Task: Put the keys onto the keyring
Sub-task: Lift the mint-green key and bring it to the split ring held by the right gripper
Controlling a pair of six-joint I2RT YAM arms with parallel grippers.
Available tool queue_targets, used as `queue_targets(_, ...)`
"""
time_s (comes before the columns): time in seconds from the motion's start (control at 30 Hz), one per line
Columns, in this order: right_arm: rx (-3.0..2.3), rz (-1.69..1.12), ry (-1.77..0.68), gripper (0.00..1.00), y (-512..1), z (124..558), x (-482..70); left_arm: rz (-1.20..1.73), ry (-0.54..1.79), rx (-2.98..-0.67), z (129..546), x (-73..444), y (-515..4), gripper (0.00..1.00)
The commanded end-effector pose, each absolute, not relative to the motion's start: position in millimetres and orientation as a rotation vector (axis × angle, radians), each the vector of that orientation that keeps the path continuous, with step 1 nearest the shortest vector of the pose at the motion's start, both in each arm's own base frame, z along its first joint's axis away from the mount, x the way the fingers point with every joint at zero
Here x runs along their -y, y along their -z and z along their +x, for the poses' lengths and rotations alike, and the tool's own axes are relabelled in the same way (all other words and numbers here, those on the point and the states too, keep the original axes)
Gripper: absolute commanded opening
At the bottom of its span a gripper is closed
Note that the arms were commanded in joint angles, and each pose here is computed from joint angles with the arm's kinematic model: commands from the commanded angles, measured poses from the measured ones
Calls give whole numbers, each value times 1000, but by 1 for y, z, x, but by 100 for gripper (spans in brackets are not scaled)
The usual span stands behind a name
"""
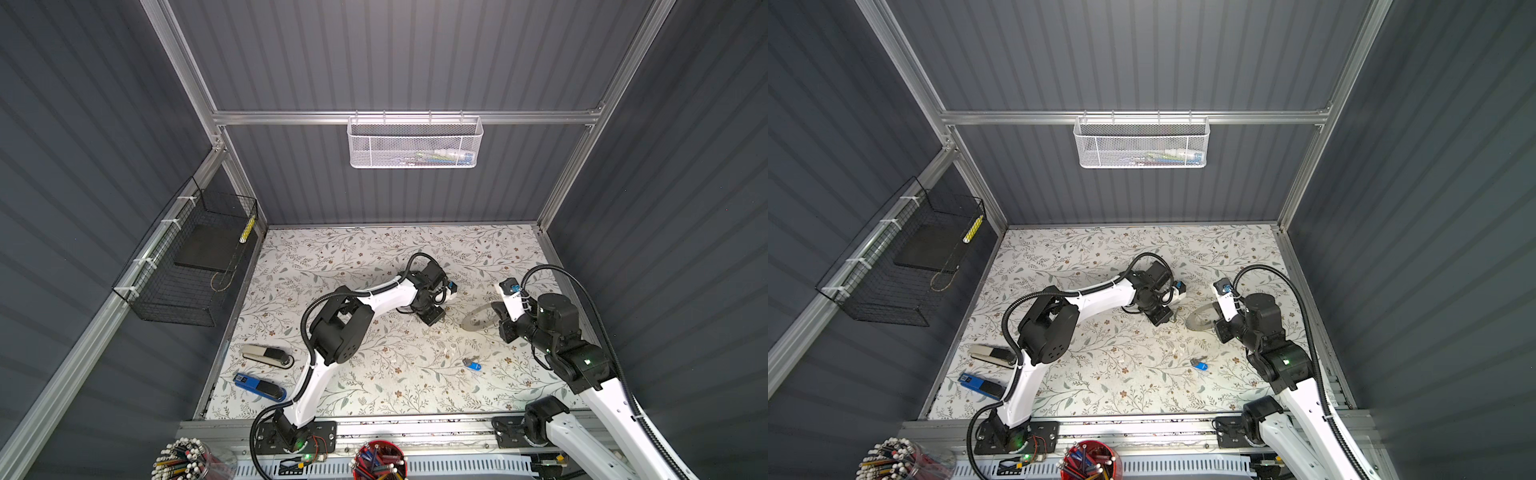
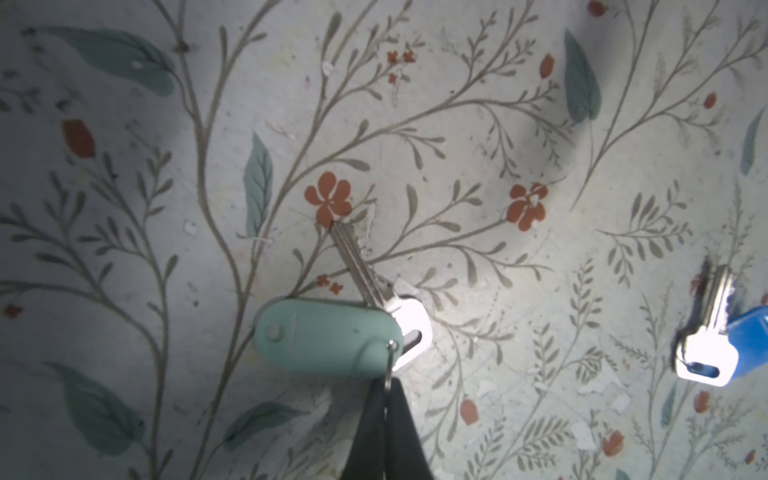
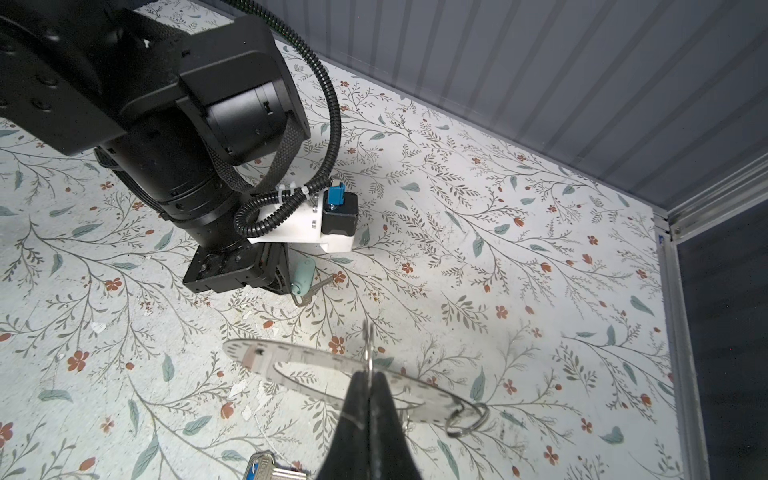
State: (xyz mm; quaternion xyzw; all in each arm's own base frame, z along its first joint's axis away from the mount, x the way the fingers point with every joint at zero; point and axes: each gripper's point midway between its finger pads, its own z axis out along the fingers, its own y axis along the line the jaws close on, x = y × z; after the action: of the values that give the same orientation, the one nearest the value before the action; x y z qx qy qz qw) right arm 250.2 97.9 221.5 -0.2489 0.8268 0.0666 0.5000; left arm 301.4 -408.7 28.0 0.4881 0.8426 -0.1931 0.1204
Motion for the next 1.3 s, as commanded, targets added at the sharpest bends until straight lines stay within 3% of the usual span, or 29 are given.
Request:
queue_targets(0.0, -1965, -612, -163, 0, -225, 252, -100, 1419, 595, -2349, 301, 410, -57, 4)
queue_targets(0.07, -1965, -624, -171, 0, -223, 252, -102, 1395, 595, -2275, 303, 410, -77, 0)
queue_targets(0.3, -1882, -792, -281, 0, -224, 248, -129, 1230, 449, -2032, 325, 391, -150, 0)
queue_targets(0.47, -1850, -823, -282, 0, -228, 253, -134, 1182, 509, -1901, 320, 391, -185, 0)
queue_targets(1.27, -1495, -1145, -185, 0, -240, 235, -154, 1484, 968, -1698, 232, 419, -243, 0)
